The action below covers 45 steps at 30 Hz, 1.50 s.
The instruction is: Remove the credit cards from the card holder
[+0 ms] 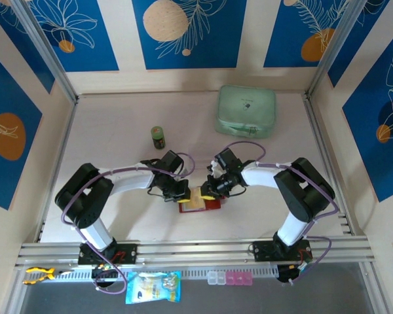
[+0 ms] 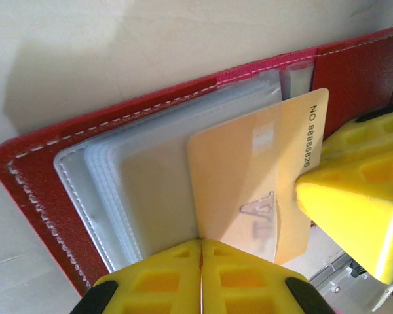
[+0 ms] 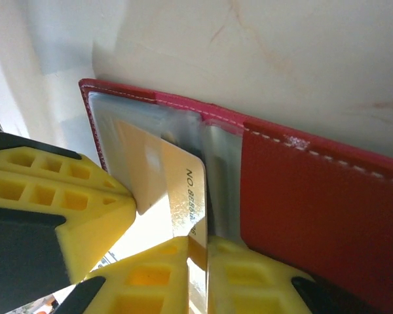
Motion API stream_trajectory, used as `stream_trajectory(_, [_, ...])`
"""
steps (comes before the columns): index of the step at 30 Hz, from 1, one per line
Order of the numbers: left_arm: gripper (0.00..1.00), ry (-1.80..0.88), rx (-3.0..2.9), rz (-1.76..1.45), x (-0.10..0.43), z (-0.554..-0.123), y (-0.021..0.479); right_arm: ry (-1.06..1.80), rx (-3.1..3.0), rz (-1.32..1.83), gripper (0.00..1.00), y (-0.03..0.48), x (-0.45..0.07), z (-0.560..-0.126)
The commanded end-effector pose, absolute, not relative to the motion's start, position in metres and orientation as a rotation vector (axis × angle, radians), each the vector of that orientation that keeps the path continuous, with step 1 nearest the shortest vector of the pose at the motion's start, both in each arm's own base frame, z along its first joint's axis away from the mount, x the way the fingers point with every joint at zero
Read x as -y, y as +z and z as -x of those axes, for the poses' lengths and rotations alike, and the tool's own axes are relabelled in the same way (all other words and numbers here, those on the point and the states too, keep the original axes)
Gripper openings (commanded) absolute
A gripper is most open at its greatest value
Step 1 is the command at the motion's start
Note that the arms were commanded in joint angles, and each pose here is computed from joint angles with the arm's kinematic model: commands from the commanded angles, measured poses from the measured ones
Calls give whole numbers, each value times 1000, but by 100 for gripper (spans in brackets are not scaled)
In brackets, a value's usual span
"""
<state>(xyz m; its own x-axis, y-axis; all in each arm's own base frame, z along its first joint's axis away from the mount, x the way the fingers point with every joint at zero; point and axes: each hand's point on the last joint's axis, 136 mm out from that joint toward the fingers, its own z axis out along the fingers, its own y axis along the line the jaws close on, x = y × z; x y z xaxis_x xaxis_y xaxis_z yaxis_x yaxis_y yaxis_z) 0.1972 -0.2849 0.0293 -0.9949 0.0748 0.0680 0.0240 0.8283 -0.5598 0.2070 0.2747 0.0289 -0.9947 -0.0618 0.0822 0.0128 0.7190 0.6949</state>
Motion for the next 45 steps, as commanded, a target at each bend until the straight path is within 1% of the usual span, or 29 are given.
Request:
stream_trajectory(1, [8, 771, 2918, 68, 271, -186, 15, -1164, 2815, -23, 10, 35, -269, -204])
stream_trajectory(9, [8, 779, 2929, 68, 271, -187, 18, -1137, 2856, -6, 8, 40, -252, -205])
stream_trajectory(17, [10, 826, 2943, 86, 278, -194, 33, -1140, 2913, -76, 5, 57, -244, -208])
stream_trajectory(22, [12, 881, 2960, 102, 285, -201, 48, -1146, 2986, -157, 2, 76, -240, -215])
stream_trajectory(26, [14, 933, 3021, 92, 285, -212, 61, -1101, 3076, -292, 0, 89, -234, -222])
stream_trajectory(29, [16, 974, 3064, 66, 281, -220, 70, -1067, 3148, -482, 0, 101, -230, -227])
stream_trajectory(32, [16, 995, 3098, 35, 274, -227, 76, -1107, 3177, -753, 0, 121, -233, -232])
stream_trajectory(35, [19, 1031, 3130, -19, 266, -235, 80, -1109, 3140, -1161, 0, 137, -241, -230])
stream_trajectory(37, [20, 1052, 3138, -70, 259, -240, 81, -994, 3123, -1417, 0, 144, -241, -235])
stream_trajectory(43, [21, 1058, 3163, -152, 239, -250, 85, -649, 2930, -2014, 0, 149, -238, -256])
stream_trajectory(45, [21, 1059, 3168, -185, 232, -253, 87, -556, 2882, -2121, 0, 153, -239, -267])
